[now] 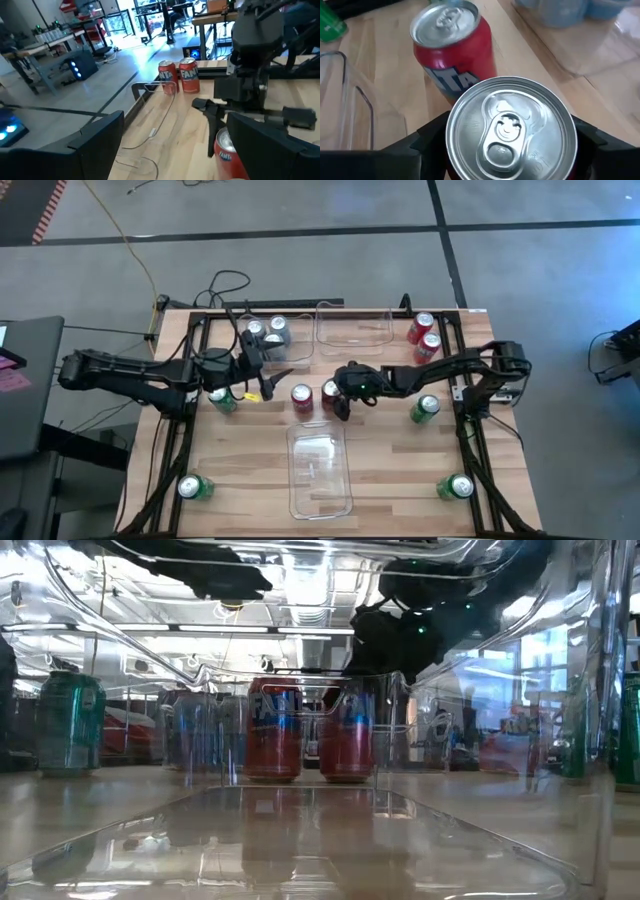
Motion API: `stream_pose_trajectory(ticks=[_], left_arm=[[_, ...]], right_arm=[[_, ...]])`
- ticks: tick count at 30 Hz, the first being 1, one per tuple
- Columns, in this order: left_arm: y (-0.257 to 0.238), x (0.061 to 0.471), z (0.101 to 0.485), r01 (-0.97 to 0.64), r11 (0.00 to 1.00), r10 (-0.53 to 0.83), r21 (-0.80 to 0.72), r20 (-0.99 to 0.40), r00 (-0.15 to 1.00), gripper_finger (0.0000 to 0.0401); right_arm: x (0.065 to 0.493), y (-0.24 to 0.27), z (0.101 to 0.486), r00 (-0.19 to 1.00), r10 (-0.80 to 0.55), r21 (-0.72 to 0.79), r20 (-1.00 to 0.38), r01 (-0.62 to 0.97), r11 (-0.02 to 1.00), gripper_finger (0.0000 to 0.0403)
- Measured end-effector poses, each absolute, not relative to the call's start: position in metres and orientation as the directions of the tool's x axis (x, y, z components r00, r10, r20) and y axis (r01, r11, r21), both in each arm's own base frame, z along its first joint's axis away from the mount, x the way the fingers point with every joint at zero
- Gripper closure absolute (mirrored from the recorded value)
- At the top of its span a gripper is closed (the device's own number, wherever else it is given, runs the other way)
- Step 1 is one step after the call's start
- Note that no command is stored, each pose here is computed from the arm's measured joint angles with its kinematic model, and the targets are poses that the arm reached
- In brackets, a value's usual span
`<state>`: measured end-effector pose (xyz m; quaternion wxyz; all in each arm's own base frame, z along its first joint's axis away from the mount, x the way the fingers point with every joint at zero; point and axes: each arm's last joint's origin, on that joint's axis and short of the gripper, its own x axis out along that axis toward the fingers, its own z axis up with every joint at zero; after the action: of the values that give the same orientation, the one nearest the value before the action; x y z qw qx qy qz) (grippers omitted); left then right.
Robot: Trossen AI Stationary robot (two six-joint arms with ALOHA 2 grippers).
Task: Sort soda cans
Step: Put the bottom right red soda can into the top right transparent bin
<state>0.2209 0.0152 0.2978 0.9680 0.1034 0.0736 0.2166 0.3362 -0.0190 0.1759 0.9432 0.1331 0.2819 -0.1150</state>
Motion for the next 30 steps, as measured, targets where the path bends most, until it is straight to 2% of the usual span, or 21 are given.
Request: stream_pose_trajectory(ticks=[5, 10, 18, 24, 30], left_arm=[[0.016, 0.219, 0.31, -0.428, 0.868, 0.455, 0.251, -0.061, 0.888, 0.0056], [0.016, 0.214, 0.313, -0.435, 0.865, 0.463, 0.248, -0.062, 0.884, 0.0056], [0.016, 0.202, 0.319, -0.439, 0.871, 0.462, 0.222, -0.063, 0.885, 0.0056], [0.016, 0.201, 0.319, -0.439, 0.872, 0.462, 0.217, -0.066, 0.885, 0.0056], [0.016, 0.201, 0.318, -0.438, 0.872, 0.462, 0.219, -0.069, 0.884, 0.0056]], right_arm=[[0.326, -0.019, 0.191, 0.808, -0.147, 0.181, -0.57, 0.298, 0.937, 0.0112], [0.314, -0.03, 0.226, 0.86, -0.22, 0.158, -0.46, 0.323, 0.933, 0.0112], [0.288, -0.069, 0.269, 0.88, -0.364, 0.165, -0.305, 0.425, 0.89, 0.011], [0.282, -0.114, 0.278, 0.82, -0.504, 0.145, -0.269, 0.552, 0.821, 0.0109], [0.298, -0.155, 0.265, 0.758, -0.569, 0.135, -0.318, 0.631, 0.764, 0.0108]])
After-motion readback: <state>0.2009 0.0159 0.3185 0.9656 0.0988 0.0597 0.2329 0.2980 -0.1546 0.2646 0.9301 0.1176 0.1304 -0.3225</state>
